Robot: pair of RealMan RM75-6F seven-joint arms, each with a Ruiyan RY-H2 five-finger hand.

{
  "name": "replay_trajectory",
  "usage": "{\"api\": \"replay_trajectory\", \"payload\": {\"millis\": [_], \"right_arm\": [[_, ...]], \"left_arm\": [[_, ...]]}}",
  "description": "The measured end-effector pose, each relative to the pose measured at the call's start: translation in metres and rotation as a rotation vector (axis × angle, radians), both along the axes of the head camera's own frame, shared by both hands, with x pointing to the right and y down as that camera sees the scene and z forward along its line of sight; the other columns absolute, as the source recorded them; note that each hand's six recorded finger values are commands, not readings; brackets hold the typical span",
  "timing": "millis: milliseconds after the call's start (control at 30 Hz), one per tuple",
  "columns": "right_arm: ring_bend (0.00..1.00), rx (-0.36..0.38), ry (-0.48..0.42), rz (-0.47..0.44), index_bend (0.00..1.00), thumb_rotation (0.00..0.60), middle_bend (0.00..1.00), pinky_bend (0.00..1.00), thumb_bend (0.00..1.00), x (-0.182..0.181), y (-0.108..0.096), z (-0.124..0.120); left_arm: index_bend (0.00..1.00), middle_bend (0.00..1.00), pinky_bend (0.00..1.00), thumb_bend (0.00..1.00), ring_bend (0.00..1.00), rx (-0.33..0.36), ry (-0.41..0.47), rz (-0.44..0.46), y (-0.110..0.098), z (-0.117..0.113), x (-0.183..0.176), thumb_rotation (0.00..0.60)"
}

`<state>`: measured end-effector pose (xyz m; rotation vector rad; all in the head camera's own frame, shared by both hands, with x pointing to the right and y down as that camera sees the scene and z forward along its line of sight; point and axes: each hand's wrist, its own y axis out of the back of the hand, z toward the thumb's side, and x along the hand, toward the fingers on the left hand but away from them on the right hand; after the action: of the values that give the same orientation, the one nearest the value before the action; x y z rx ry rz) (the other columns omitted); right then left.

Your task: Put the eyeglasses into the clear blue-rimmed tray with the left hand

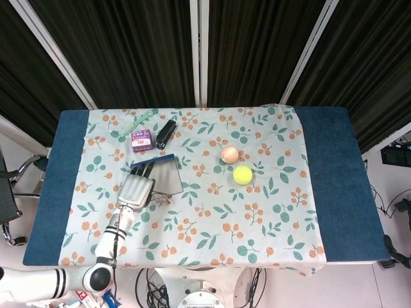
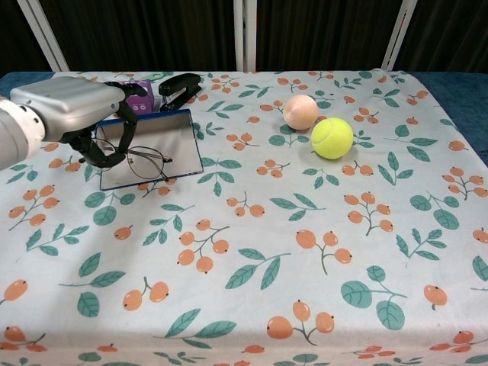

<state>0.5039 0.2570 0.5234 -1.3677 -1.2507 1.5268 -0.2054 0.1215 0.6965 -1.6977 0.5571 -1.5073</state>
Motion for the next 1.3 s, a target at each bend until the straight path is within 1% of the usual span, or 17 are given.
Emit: {"api": "replay_trajectory", "payload": {"millis": [100,200,267,400,533,800,1167,1300], "right_arm": [[0.00,0.002,-0.005,0.002,0.00,0.600,0.00,0.00,0.24,0.001,0.000,-0.001],[0.00,0.005,-0.003,0.007,0.00,0.600,0.00,0.00,0.24,0.003,-0.001,-0.002],[0.00,0.010,0.004,0.010,0.00,0.600,0.00,0.00,0.25,0.005,-0.001,-0.003],[0.00,0.033,0.043,0.010,0.00,0.600,0.00,0.00,0.29,0.009,-0.003,-0.006],[0.00,0.044,0.051,0.019,0.00,0.600,0.00,0.00,0.30,0.012,-0.002,-0.006],[0.00,0.031,0.043,0.012,0.00,0.600,0.00,0.00,0.33,0.015,-0.001,-0.003],[0.00,0.034,0.047,0.015,0.00,0.600,0.00,0.00,0.33,0.016,-0.002,-0.004],[0.00,0.031,0.039,0.020,0.00,0.600,0.00,0.00,0.33,0.016,-0.002,-0.004]], "left_arm": [[0.62,0.00,0.19,0.45,0.03,-0.040,-0.023,-0.068,-0.004,0.008,0.006,0.600],[0.62,0.00,0.18,0.45,0.03,-0.066,-0.010,-0.143,-0.009,0.015,0.018,0.600],[0.62,0.00,0.18,0.46,0.03,-0.061,0.000,-0.180,-0.015,0.018,0.022,0.600],[0.64,0.00,0.18,0.47,0.03,-0.027,0.034,-0.251,-0.028,0.023,0.027,0.600],[0.64,0.00,0.18,0.48,0.03,-0.001,0.011,-0.273,-0.036,0.031,0.027,0.600],[0.64,0.00,0.18,0.48,0.03,-0.027,-0.056,-0.306,-0.044,0.047,0.023,0.600],[0.63,0.00,0.17,0.48,0.03,-0.013,-0.061,-0.343,-0.062,0.050,0.017,0.600],[0.60,0.00,0.17,0.48,0.03,-0.025,-0.058,-0.360,-0.065,0.052,0.016,0.600]]}}
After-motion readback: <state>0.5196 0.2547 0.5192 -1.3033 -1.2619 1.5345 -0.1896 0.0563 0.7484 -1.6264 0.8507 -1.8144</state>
